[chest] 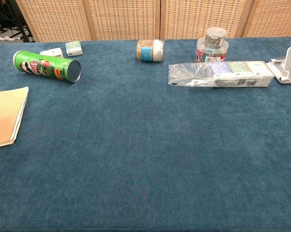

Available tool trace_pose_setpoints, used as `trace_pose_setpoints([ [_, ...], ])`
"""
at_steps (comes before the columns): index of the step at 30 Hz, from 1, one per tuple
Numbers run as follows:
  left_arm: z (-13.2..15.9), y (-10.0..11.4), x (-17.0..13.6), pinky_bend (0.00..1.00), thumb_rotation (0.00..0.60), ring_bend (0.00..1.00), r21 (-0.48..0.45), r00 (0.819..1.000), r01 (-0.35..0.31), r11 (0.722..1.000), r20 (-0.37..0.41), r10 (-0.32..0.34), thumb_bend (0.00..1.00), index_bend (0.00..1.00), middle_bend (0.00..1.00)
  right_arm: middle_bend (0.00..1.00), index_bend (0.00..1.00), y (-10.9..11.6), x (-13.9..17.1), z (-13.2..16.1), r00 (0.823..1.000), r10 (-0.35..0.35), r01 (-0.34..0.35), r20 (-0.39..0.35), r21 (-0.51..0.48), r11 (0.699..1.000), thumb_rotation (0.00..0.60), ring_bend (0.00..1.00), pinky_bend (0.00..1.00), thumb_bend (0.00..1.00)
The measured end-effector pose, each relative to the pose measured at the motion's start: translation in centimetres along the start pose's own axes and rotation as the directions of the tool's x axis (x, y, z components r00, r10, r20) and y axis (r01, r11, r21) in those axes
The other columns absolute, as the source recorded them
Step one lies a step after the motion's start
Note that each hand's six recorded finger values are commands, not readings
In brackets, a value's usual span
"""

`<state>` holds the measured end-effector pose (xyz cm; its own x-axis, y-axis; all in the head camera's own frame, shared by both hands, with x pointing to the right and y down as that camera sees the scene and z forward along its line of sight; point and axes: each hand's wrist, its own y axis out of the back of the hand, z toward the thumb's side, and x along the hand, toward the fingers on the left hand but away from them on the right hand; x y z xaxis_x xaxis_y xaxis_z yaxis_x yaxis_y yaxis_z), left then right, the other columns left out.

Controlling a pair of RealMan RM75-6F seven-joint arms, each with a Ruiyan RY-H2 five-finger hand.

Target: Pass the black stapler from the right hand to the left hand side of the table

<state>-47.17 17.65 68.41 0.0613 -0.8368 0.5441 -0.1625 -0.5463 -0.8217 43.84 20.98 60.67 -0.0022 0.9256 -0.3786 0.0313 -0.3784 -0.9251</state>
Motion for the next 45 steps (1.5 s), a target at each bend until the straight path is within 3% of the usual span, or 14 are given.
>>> trace_pose_setpoints([
  [8, 1.7, -1.9, 0.8, 0.52, 0.6, 0.5, -0.034, 0.999, 0.003, 0.999, 0.051, -0.002, 0.55, 0.68, 0.56, 0.0, 0.0, 0.0, -0.1, -0.1, 1.0, 0.0, 0.0, 0.004, -0.001, 1.0, 0.6, 0.0, 0.02, 0.03],
  [15, 1.7, -2.4, 1.0, 0.52, 0.6, 0.49, 0.007, 0.999, 0.008, 1.0, 0.032, -0.008, 0.49, 0.68, 0.56, 0.0, 0.0, 0.1, -0.1, -0.3, 1.0, -0.002, 0.002, 0.01, -0.007, 1.0, 0.6, 0.0, 0.02, 0.03],
  [18, 1.3, -2.6, 1.0, 0.51, 0.6, 0.47, 0.033, 1.0, 0.012, 0.999, 0.009, -0.013, 0.42, 0.66, 0.46, 0.0, 0.0, 0.1, -0.1, -0.3, 1.0, -0.001, 0.001, 0.009, -0.007, 1.0, 0.6, 0.0, 0.02, 0.03],
  [19, 1.1, -2.7, 1.0, 0.49, 0.6, 0.4, 0.043, 1.0, 0.019, 0.999, 0.0, -0.019, 0.37, 0.6, 0.36, 0.0, 0.0, 0.1, -0.1, -0.2, 1.0, -0.001, 0.002, 0.009, -0.007, 1.0, 0.6, 0.0, 0.02, 0.03],
  [21, 0.8, -3.0, 1.0, 0.37, 0.6, 0.21, 0.058, 0.999, 0.032, 0.998, -0.011, -0.032, 0.26, 0.35, 0.15, 0.0, 0.0, 0.1, -0.1, -0.2, 1.0, -0.002, 0.002, 0.009, -0.007, 1.0, 0.6, 0.0, 0.01, 0.03],
  [22, 0.7, -3.2, 1.0, 0.27, 0.6, 0.1, 0.066, 0.999, 0.045, 0.997, -0.019, -0.044, 0.2, 0.18, 0.06, 0.0, 0.0, 0.1, -0.1, -0.3, 1.0, -0.003, 0.003, 0.011, -0.007, 1.0, 0.6, 0.0, 0.02, 0.03],
  [23, 0.5, -3.3, 1.0, 0.19, 0.6, 0.03, 0.073, 0.998, 0.057, 0.996, -0.026, -0.055, 0.14, 0.06, 0.0, 0.0, 0.0, 0.1, -0.1, -0.3, 1.0, -0.004, 0.004, 0.011, -0.008, 1.0, 0.6, 0.0, 0.02, 0.03],
  [25, 0.3, -3.5, 0.9, 0.1, 0.6, 0.0, 0.081, 0.996, 0.079, 0.994, -0.04, -0.076, 0.07, 0.0, 0.0, 0.0, 0.0, 0.2, -0.1, -0.2, 1.0, -0.004, 0.004, 0.011, -0.008, 1.0, 0.6, 0.0, 0.02, 0.03],
  [28, 0.3, -3.2, 0.9, 0.03, 0.6, 0.0, 0.065, 0.997, 0.074, 0.995, -0.043, -0.071, 0.02, 0.0, 0.0, 0.0, 0.0, 0.2, -0.1, -0.2, 1.0, -0.004, 0.004, 0.01, -0.009, 1.0, 0.6, 0.0, 0.01, 0.03],
  [33, 0.5, -1.6, 0.5, 0.02, 0.6, 0.0, 0.012, 1.0, 0.01, 1.0, -0.018, -0.01, 0.02, 0.0, 0.0, 0.0, 0.0, 0.1, -0.1, -0.1, 1.0, -0.002, 0.002, 0.009, -0.011, 1.0, 0.6, 0.0, 0.02, 0.03],
  [45, 0.7, 4.3, -2.9, 0.0, 0.6, 0.0, -0.061, 0.989, -0.14, 0.988, 0.041, 0.143, 0.0, 0.0, 0.0, 0.0, 0.0, 0.4, 0.1, 0.2, 1.0, -0.01, 0.01, -0.002, -0.022, 1.0, 0.6, 0.0, 0.02, 0.04],
])
